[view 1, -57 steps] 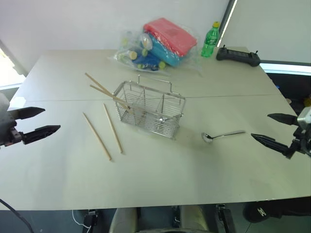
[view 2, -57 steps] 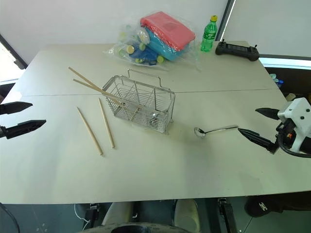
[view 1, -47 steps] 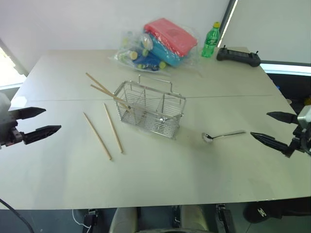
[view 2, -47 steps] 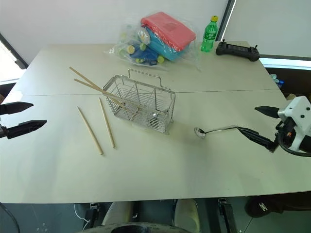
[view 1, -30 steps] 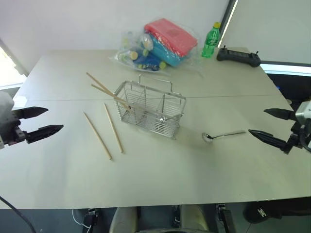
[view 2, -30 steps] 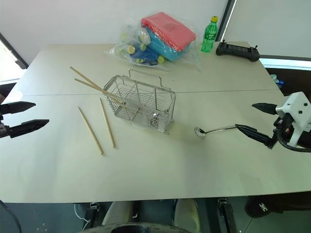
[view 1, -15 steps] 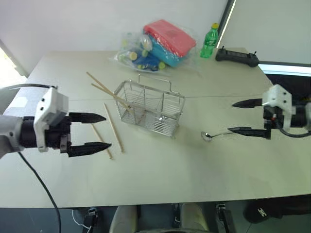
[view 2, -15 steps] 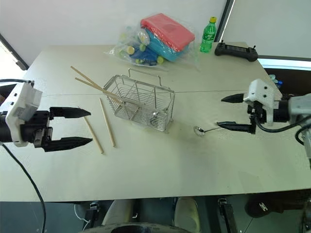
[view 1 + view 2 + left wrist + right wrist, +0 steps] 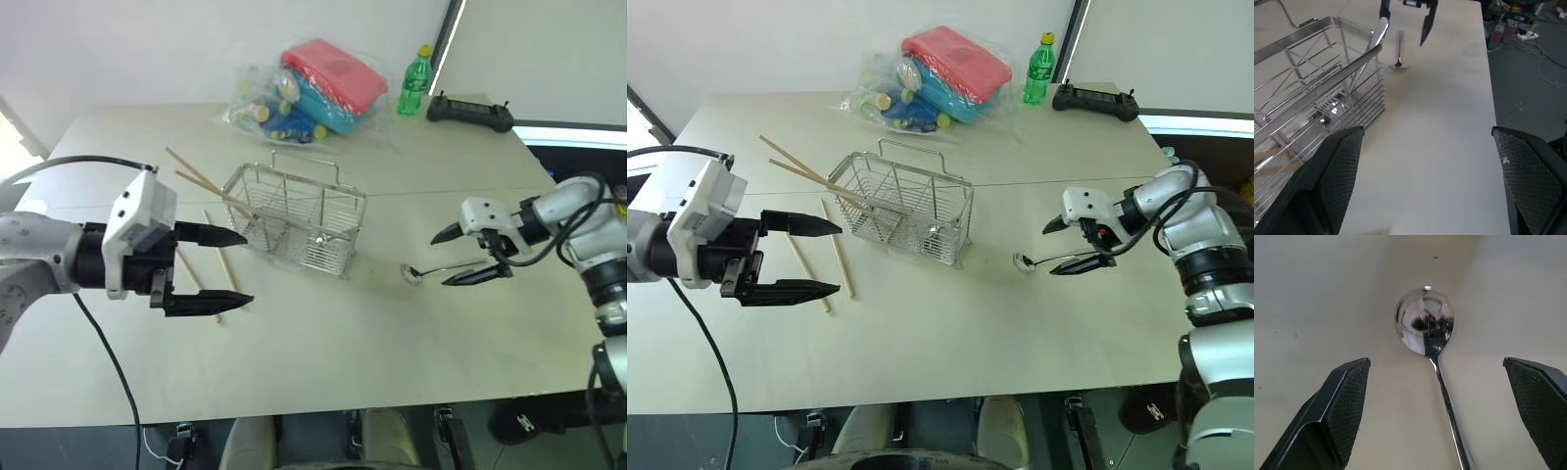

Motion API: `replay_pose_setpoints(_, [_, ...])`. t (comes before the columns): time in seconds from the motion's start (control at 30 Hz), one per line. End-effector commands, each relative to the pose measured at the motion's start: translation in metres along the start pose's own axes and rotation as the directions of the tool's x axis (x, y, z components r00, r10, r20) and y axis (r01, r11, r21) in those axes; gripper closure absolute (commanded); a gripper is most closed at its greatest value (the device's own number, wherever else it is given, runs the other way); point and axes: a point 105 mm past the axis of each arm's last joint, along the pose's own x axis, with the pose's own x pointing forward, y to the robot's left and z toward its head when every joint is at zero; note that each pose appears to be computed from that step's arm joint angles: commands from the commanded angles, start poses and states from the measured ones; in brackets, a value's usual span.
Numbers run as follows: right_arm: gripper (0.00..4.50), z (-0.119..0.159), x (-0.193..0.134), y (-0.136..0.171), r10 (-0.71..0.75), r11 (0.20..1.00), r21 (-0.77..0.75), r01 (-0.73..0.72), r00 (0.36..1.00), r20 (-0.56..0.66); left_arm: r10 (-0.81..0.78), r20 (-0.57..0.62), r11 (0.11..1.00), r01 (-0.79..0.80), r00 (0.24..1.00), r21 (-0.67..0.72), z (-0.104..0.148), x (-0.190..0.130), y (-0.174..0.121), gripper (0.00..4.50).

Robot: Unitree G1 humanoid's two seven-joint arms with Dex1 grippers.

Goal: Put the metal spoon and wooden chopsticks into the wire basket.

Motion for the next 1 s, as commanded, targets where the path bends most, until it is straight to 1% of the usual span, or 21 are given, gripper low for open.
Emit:
replay_pose_setpoints(0.03, [0.00, -0.005, -0.002, -0.006, -0.008, 1.000, -0.023, 0.007, 0.999, -0.046, 0.000, 0.005, 0.999, 0.000, 1.000, 0.042, 0.010, 0.000, -0.007, 0.10])
replay_pose_setpoints(0.13, [0.00, -0.010, 0.004, -0.009, -0.006, 1.000, -0.018, 0.005, 0.998, -0.067, -0.009, 0.001, 0.999, 0.008, 1.000, 0.039, 0.012, 0.000, -0.011, 0.10])
replay_pose_setpoints(0.27, [0.00, -0.018, 0.012, -0.014, -0.038, 0.999, -0.005, 0.038, 0.994, -0.102, -0.019, -0.010, 0.999, 0.019, 1.000, 0.040, 0.011, 0.002, -0.015, 0.10])
replay_pose_setpoints(0.43, [0.00, -0.023, 0.014, -0.015, -0.047, 0.999, 0.012, 0.048, 0.993, -0.108, -0.028, -0.037, 0.998, 0.030, 0.999, 0.049, 0.008, 0.001, -0.018, 0.10])
replay_pose_setpoints(0.47, [0.56, -0.024, 0.015, -0.013, -0.039, 0.999, 0.014, 0.040, 0.994, -0.102, -0.025, -0.039, 0.998, 0.027, 0.999, 0.051, 0.008, 0.001, -0.017, 0.00])
replay_pose_setpoints(0.5, [0.94, -0.024, 0.015, -0.012, -0.033, 0.999, 0.015, 0.035, 0.995, -0.097, -0.024, -0.040, 0.998, 0.026, 0.999, 0.052, 0.008, 0.001, -0.017, 0.00])
replay_pose_setpoints(0.57, [1.95, -0.024, 0.016, -0.010, -0.021, 1.000, 0.018, 0.022, 0.996, -0.089, -0.019, -0.032, 0.998, 0.021, 0.999, 0.058, 0.010, 0.000, -0.014, 0.00])
replay_pose_setpoints(0.6, [2.38, -0.024, 0.016, -0.009, -0.018, 1.000, 0.018, 0.020, 0.996, -0.088, -0.019, -0.030, 0.998, 0.020, 0.999, 0.060, 0.010, 0.000, -0.014, 0.00])
replay_pose_setpoints(0.63, [3.04, -0.024, 0.017, -0.009, -0.015, 1.000, 0.017, 0.017, 0.996, -0.085, -0.017, -0.025, 0.998, 0.019, 1.000, 0.062, 0.012, 0.000, -0.013, 0.00])
replay_pose_setpoints(0.7, [4.08, -0.024, 0.017, -0.008, -0.012, 1.000, 0.018, 0.013, 0.997, -0.080, -0.017, -0.021, 0.998, 0.018, 1.000, 0.066, 0.013, 0.000, -0.011, 0.00])
replay_pose_setpoints(0.73, [4.44, -0.024, 0.017, -0.007, -0.009, 1.000, 0.019, 0.010, 0.997, -0.077, -0.018, -0.019, 0.997, 0.019, 1.000, 0.069, 0.014, 0.000, -0.010, 0.00])
replay_pose_setpoints(1.0, [4.44, -0.024, 0.016, -0.005, -0.015, 1.000, 0.009, 0.016, 0.998, -0.063, -0.019, -0.007, 0.996, 0.019, 1.000, 0.082, 0.017, 0.000, -0.004, 0.00])
